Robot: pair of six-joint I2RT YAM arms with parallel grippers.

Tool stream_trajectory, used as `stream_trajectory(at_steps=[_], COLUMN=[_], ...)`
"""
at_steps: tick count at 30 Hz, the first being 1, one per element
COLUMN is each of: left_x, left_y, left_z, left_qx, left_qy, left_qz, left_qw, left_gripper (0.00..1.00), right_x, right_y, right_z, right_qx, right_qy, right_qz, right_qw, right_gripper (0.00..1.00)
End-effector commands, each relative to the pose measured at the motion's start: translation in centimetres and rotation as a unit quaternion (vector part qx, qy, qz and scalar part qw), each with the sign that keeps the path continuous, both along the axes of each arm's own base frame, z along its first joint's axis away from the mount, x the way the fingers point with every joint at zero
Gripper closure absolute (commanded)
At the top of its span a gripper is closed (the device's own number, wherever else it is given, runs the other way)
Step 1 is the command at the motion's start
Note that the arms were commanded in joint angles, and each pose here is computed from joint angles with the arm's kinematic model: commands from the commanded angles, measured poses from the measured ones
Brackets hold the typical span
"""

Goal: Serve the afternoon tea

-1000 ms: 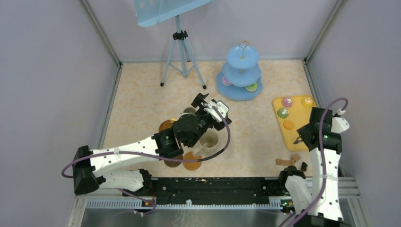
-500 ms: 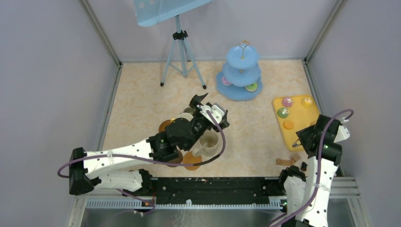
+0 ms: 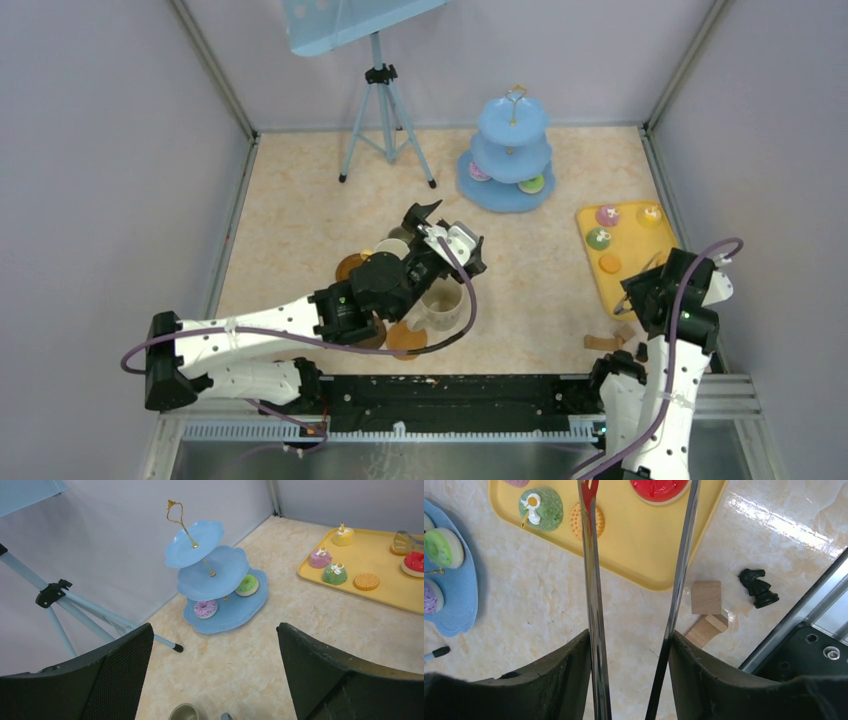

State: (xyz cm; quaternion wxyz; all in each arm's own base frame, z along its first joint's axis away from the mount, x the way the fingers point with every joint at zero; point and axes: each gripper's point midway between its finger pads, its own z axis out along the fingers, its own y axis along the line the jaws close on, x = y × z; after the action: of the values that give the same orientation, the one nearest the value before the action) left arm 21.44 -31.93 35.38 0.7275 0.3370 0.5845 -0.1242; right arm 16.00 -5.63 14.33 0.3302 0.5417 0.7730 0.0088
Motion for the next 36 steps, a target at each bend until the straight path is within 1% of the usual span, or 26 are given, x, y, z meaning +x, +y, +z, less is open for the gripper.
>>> stream_trajectory(at_steps=[1, 5, 11, 15, 18, 26, 29, 32, 36], left_x=[0.1, 0.5, 0.3, 0.0, 0.0, 0.4, 0.5, 0.6, 0.8], left_y=[0.0, -1.1, -2.4, -2.9, -2.7, -2.6, -2.7, -2.7, -2.4], left_z=[2.5, 3.2, 4.1, 5.1, 5.7, 5.8, 5.9, 5.7, 5.0], left_qx=[-0.030, -0.018, -0.027, -0.038, -0.048, -0.040, -0.040, -0.037, -0.029], left_qy=[-0.006, 0.010, 0.025, 0.041, 0.037, 0.025, 0.021, 0.019, 0.012], left_qz=[0.007, 0.011, -0.008, -0.019, -0.019, -0.007, -0.006, -0.003, 0.006], left_qw=[1.000, 1.000, 0.999, 0.998, 0.998, 0.999, 0.999, 0.999, 0.999], left_gripper=[0.01, 0.01, 0.01, 0.01, 0.01, 0.01, 0.01, 0.01, 0.01], right_x=[1.3, 1.6, 2.3, 2.8, 3.2, 3.6, 3.2, 2.8, 2.5], right_y=[-0.3, 0.4, 0.1, -0.2, -0.4, -0.2, 0.2, 0.9, 0.9], right_z=[0.2, -0.6, -1.0, -1.2, -1.6, -2.2, -2.4, -2.9, -2.7], right_qx=[-0.011, 0.009, 0.007, 0.004, 0.003, 0.011, 0.018, 0.032, 0.026], right_qy=[-0.032, -0.038, -0.037, -0.034, -0.033, -0.022, -0.015, -0.008, -0.002], right_qz=[0.012, 0.017, 0.022, 0.023, 0.022, 0.037, 0.042, 0.053, 0.062], right_qw=[0.999, 0.999, 0.999, 0.999, 0.999, 0.999, 0.999, 0.998, 0.998], right_gripper=[0.45, 0.45, 0.41, 0.41, 0.42, 0.50, 0.56, 0.64, 0.66])
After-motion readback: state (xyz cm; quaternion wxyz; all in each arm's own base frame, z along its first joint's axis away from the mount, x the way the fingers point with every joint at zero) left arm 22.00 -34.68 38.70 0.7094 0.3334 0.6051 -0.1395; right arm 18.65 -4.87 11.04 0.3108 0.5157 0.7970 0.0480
